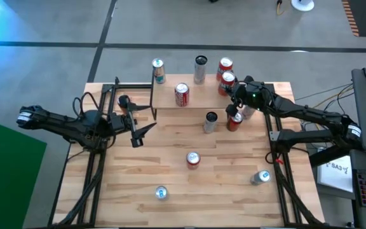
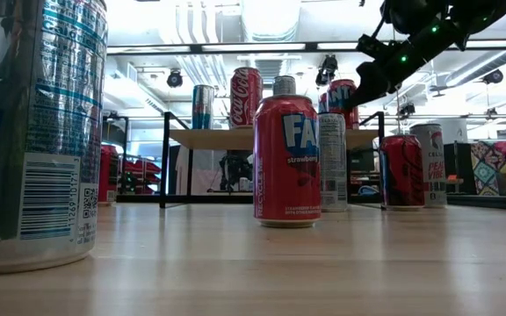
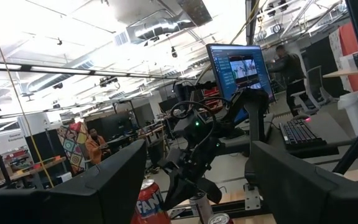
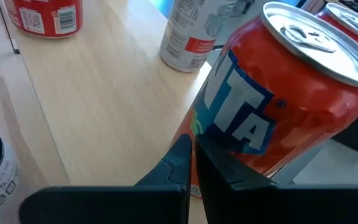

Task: Place canned beverage on shelf
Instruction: Put the bottom red soda can on the shelf

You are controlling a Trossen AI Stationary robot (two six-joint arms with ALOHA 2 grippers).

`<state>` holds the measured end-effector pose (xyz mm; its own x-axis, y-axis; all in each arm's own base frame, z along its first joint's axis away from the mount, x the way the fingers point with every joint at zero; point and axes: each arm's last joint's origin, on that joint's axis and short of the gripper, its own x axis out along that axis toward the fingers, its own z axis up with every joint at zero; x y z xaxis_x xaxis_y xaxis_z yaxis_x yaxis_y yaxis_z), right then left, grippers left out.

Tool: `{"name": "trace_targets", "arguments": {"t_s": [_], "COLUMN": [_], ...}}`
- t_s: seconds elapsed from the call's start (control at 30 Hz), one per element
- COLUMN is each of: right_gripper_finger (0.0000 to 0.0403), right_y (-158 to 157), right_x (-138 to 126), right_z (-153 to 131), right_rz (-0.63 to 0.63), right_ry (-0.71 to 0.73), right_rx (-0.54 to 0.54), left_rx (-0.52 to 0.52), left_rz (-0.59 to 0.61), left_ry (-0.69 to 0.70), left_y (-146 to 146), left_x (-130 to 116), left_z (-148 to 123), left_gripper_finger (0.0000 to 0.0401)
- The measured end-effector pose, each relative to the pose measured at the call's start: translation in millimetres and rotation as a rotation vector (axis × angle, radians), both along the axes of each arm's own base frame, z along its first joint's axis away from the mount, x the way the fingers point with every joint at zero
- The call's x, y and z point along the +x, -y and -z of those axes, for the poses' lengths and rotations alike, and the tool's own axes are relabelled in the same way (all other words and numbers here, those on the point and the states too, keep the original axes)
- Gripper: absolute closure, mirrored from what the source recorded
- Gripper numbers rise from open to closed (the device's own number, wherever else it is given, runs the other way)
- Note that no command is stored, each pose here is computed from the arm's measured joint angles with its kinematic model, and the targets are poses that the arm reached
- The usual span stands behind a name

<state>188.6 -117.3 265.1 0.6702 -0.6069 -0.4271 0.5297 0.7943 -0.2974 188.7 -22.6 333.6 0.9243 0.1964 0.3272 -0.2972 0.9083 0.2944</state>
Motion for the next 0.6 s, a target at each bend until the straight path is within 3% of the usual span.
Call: {"name": "trace_targets", "arguments": {"t_s": [0.6], "right_gripper_finger": [0.0390], "right_y": [6.3], "right_x": [2.0], "right_z": [1.0], "right_rz": [0.016], "right_ry": [0.010], "right_rx": [-0.013], "left_rx": [0.000], "left_rz": [-0.001], "left_ry": [-0.001], "left_y": [-0.1], "left_x": [0.0], "left_z": [0.2], "left_gripper_finger": [0.0127]}}
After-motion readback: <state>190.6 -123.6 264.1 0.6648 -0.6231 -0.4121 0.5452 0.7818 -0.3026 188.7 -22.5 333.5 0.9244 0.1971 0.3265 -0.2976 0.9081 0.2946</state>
